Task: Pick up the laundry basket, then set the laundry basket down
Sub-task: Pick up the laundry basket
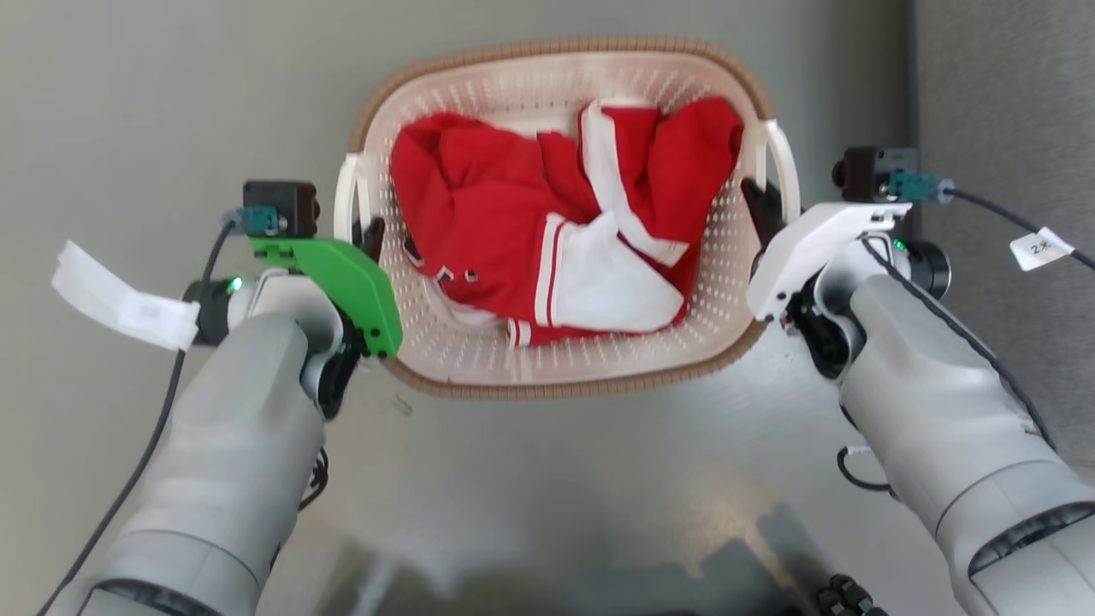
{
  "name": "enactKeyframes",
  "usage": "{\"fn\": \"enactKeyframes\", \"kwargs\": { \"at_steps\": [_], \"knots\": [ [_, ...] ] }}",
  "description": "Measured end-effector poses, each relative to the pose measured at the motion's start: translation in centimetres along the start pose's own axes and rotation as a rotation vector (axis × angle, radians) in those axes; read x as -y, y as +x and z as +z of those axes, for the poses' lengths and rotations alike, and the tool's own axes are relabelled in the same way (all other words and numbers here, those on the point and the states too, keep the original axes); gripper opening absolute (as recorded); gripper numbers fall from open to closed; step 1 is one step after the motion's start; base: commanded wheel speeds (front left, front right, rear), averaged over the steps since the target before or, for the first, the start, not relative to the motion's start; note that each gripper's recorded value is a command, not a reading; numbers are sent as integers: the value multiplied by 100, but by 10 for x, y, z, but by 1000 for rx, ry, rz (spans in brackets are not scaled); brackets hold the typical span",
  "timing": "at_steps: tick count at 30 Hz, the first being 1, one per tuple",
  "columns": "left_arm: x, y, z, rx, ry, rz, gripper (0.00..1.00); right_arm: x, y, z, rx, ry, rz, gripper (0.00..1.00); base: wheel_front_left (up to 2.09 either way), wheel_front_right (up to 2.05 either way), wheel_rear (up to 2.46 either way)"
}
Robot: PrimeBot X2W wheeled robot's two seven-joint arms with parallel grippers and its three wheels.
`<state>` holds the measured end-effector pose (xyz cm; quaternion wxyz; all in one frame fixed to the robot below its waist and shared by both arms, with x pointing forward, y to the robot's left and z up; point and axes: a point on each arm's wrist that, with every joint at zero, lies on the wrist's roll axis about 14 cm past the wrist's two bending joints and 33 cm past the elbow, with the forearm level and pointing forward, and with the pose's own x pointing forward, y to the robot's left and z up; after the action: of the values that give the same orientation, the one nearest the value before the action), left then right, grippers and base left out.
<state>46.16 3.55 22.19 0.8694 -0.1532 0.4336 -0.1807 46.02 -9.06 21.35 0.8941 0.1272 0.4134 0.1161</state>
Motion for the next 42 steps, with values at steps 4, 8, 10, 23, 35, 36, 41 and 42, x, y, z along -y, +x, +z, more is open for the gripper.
{"fn": "enactKeyframes", "kwargs": {
  "at_steps": [4, 8, 10, 23, 35, 36, 41, 42],
  "knots": [
    [7, -9, 1, -2, 11, -7, 0, -3, -11, 2, -7, -1, 1, 0, 0, 0, 0],
    [16, -24, -2, -8, 15, -12, 0, -8, -30, 1, -19, 1, 2, 0, 0, 0, 0],
    [20, -31, -3, -13, 18, -13, 0, -10, -38, 1, -23, 2, 3, 0, 0, 0, 0],
    [35, -73, -11, -13, 28, -3, 0, -32, -82, -5, -44, -5, 34, 0, 0, 0, 0],
    [49, -109, -31, -30, 30, -1, 0, -42, -122, -26, -70, 6, 36, 0, 0, 0, 0],
    [50, -112, -33, -32, 29, 0, 0, -44, -125, -27, -70, 5, 38, 0, 0, 0, 0],
    [56, -121, -27, -10, 38, -3, 0, -48, -134, -21, -51, -4, 44, 0, 0, 0, 0],
    [57, -122, -25, -3, 38, -5, 0, -49, -136, -20, -45, -3, 45, 0, 0, 0, 0]
  ]
}}
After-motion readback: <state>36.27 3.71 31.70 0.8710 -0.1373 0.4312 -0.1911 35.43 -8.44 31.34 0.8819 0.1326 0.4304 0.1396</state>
